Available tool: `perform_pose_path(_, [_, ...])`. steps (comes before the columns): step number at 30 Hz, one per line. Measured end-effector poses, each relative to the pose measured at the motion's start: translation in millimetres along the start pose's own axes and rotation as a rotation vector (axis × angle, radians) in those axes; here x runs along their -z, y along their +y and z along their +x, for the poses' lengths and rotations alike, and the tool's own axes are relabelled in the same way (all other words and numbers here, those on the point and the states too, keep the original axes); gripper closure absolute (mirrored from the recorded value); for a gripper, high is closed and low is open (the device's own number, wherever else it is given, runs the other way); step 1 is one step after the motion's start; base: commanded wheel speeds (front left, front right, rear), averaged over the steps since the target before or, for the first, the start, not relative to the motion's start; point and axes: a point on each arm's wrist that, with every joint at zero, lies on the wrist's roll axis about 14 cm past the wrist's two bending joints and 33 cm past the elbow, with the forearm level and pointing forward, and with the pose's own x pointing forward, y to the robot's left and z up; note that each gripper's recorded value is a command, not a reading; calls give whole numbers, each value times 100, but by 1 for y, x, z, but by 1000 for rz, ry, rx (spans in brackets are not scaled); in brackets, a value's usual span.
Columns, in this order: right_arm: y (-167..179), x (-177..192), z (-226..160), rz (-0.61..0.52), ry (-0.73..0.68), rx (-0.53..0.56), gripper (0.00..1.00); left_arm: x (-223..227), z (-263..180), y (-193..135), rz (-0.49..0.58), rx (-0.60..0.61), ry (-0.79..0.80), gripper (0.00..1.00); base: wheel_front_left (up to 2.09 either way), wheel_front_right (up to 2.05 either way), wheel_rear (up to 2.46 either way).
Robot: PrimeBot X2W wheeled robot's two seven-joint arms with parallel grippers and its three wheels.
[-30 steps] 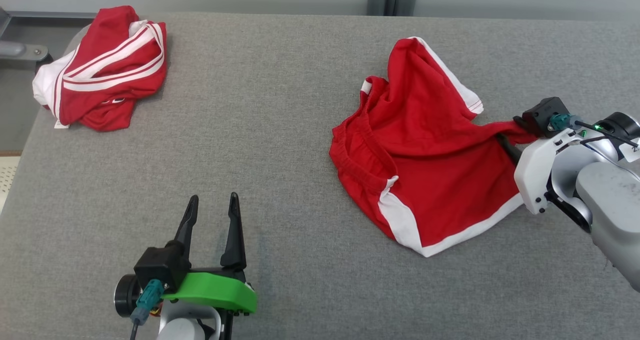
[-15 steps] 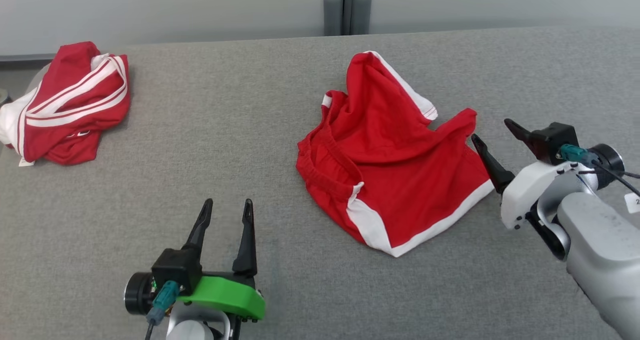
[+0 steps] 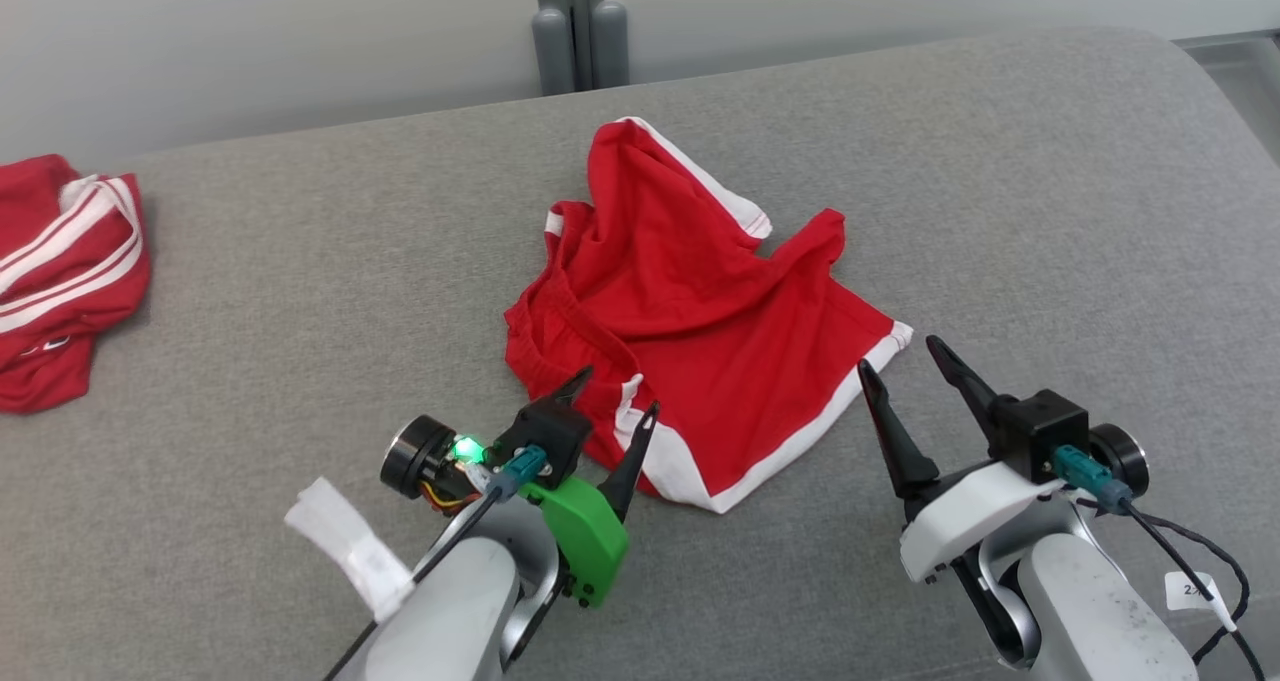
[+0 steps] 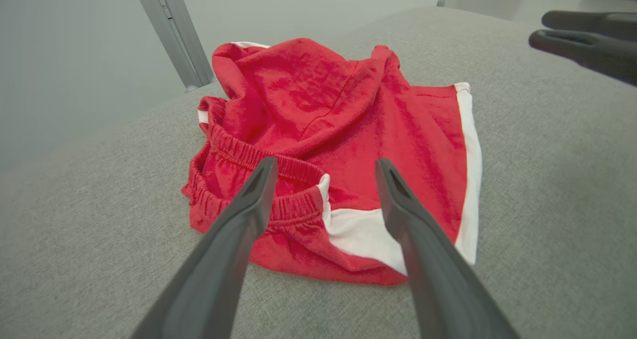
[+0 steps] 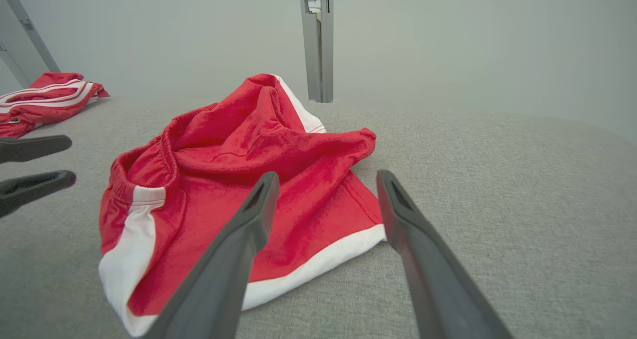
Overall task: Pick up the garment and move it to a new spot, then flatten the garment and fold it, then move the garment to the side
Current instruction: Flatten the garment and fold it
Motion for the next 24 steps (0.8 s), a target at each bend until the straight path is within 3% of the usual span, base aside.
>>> perform_pose_path(5, [-5, 3, -9, -2, 3, 34, 0, 13, 25, -11, 71, 90, 130, 0, 0, 0, 0])
perform_pose_path(17, [-26, 16, -23, -2, 38, 115, 0, 62, 40, -1, 101, 120, 353, 0, 0, 0, 0])
perform_pose_path(24, [-20, 12, -16, -7, 24, 95, 0, 67, 31, 11, 106, 92, 374, 18, 0, 0, 0])
